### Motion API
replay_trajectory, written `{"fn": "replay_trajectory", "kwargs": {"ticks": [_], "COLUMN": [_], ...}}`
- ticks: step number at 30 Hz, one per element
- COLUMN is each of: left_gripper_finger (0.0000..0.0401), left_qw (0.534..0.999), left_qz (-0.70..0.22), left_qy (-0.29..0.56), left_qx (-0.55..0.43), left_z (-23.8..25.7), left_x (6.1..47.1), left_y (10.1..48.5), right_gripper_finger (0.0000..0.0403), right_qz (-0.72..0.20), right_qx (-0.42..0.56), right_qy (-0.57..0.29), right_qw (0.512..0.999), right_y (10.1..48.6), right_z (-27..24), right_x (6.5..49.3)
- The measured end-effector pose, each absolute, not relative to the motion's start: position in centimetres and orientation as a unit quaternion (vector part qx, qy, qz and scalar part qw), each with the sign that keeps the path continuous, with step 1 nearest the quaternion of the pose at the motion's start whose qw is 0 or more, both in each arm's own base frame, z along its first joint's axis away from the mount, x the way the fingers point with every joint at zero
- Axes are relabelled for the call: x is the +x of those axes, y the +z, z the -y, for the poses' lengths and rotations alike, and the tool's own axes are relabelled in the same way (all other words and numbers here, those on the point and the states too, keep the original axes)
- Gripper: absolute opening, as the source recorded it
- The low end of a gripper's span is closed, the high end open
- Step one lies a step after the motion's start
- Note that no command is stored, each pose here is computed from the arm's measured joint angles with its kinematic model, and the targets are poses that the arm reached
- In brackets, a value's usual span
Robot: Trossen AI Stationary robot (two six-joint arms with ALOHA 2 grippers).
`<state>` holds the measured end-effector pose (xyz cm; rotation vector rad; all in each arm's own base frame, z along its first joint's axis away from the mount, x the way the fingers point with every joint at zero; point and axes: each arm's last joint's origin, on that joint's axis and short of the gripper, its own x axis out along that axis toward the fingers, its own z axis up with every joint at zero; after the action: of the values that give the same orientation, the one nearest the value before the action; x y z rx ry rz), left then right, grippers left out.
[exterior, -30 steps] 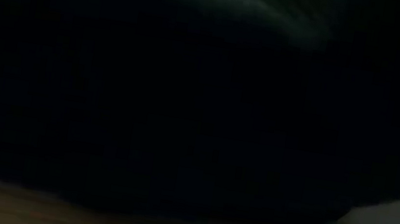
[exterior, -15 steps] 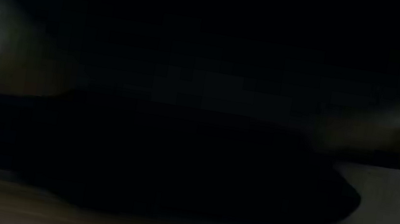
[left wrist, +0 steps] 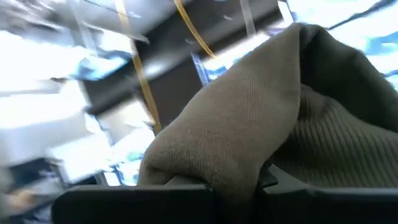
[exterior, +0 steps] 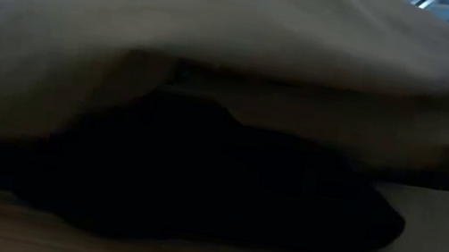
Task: Sort clothes
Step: Put the green jacket into the white bin
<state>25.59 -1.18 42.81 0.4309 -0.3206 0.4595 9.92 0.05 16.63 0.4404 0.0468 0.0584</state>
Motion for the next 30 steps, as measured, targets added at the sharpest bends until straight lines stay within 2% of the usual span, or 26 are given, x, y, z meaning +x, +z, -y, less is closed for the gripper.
{"fn": "replay_trajectory", "kwargs": {"ticks": [6, 11, 14, 19, 24, 30], "left_gripper_finger": [0.0014, 0.0015, 0.0015, 0.0013, 0.0015, 0.0016], "left_qw": [0.893, 0.883, 0.884, 0.886, 0.902, 0.928], "left_qz": [0.22, 0.277, 0.274, 0.212, 0.154, -0.013], "left_qy": [0.314, 0.3, 0.297, 0.33, 0.342, 0.318], "left_qx": [0.237, 0.23, 0.233, 0.248, 0.213, 0.195], "left_z": [-2.9, -5.9, -7.5, -10.8, -13.8, -16.5], "left_x": [23.9, 23.8, 24.8, 26.7, 28.8, 33.0], "left_y": [49.0, 52.6, 54.0, 55.9, 55.7, 50.1], "right_gripper_finger": [0.0237, 0.0237, 0.0237, 0.0237, 0.0237, 0.0237], "right_qz": [-0.023, -0.023, -0.023, -0.023, -0.023, -0.023], "right_qx": [0.218, 0.218, 0.218, 0.218, 0.218, 0.218], "right_qy": [0.029, 0.029, 0.029, 0.029, 0.029, 0.029], "right_qw": [0.975, 0.975, 0.975, 0.975, 0.975, 0.975], "right_y": [16.6, 16.6, 16.6, 16.6, 16.6, 16.6], "right_z": [-0.1, -0.1, -0.1, -0.1, -0.1, -0.1], "right_x": [9.9, 9.9, 9.9, 9.9, 9.9, 9.9]}}
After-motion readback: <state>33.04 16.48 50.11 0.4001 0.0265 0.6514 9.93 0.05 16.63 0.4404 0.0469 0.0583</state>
